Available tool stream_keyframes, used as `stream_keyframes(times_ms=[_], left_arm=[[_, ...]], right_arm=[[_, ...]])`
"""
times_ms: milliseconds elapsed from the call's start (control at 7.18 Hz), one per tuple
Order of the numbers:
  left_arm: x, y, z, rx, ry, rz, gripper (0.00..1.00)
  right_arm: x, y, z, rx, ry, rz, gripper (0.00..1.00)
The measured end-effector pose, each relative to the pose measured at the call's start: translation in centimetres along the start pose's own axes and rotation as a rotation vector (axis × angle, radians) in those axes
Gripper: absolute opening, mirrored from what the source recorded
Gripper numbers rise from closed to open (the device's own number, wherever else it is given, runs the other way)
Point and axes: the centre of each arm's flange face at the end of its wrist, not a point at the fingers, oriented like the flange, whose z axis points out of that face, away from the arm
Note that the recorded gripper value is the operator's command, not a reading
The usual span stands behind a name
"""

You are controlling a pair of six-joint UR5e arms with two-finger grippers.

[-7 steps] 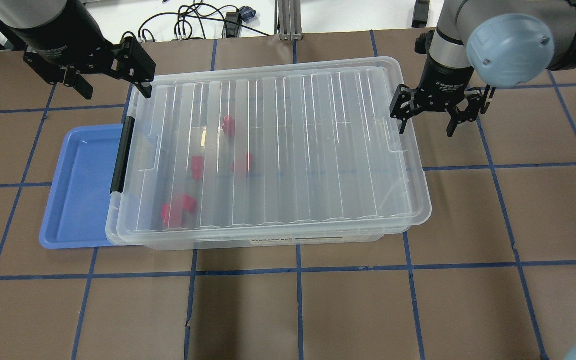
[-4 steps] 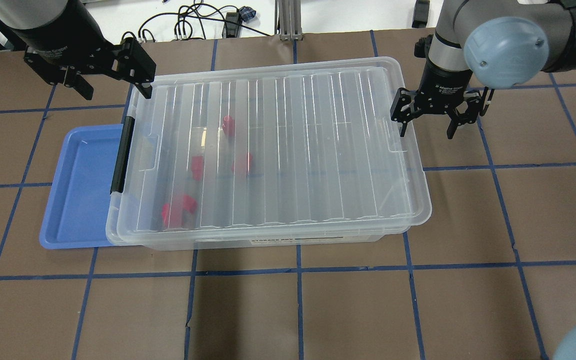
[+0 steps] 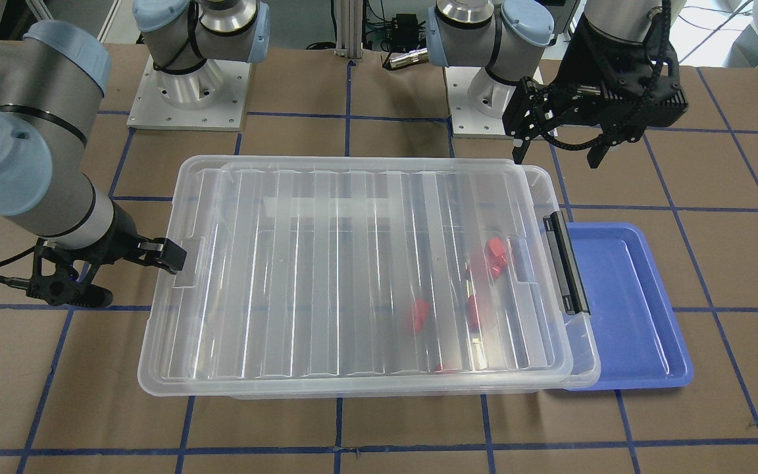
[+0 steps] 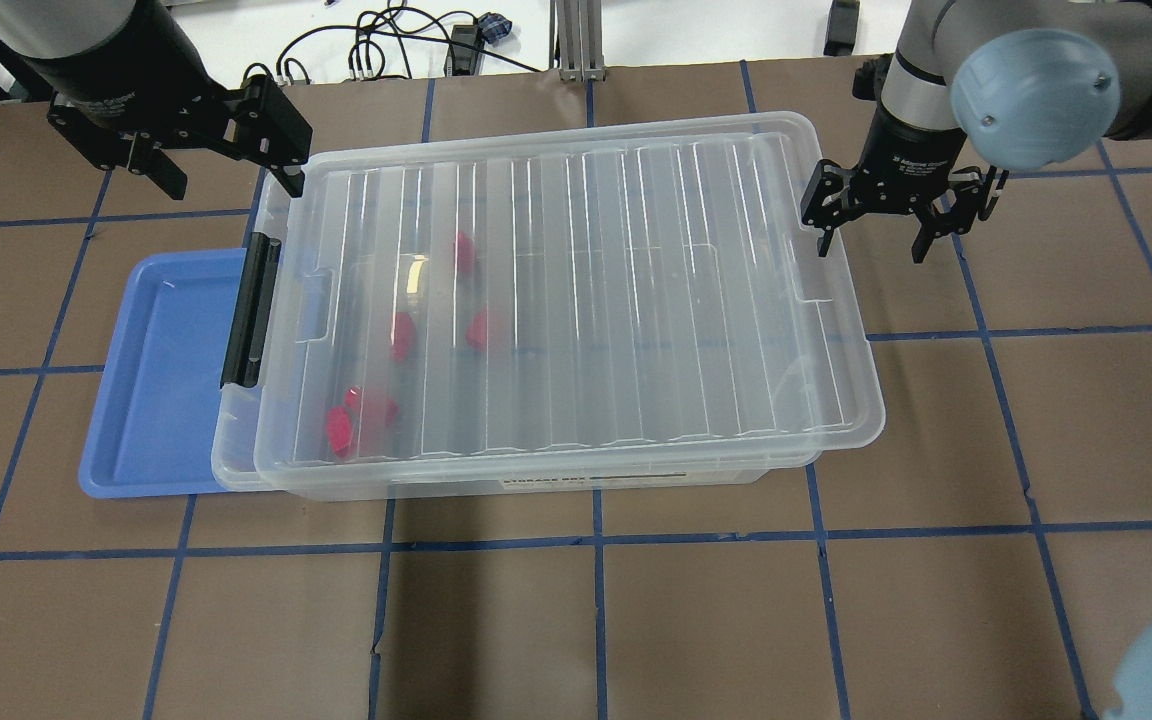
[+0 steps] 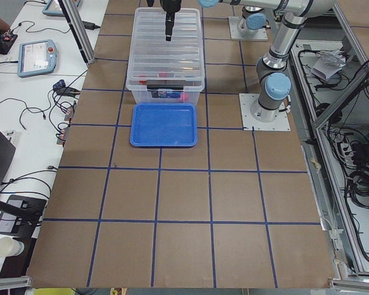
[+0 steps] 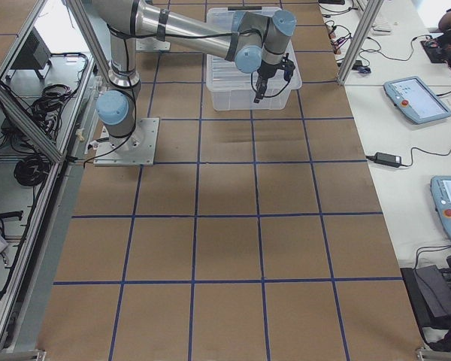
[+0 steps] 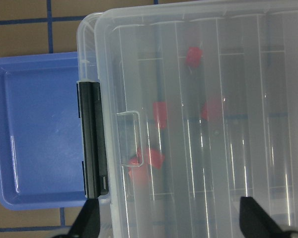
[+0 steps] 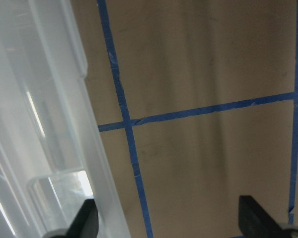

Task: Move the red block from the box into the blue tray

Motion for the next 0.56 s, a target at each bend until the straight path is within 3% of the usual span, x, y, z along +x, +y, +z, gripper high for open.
stream_keyframes(times_ms=[557], left_arm=[[0.0, -0.1, 0.1, -0.002, 0.002, -0.001, 1.00]], right_arm=[[4.3, -1.3, -0.5, 0.011, -0.009, -0.022, 1.00]])
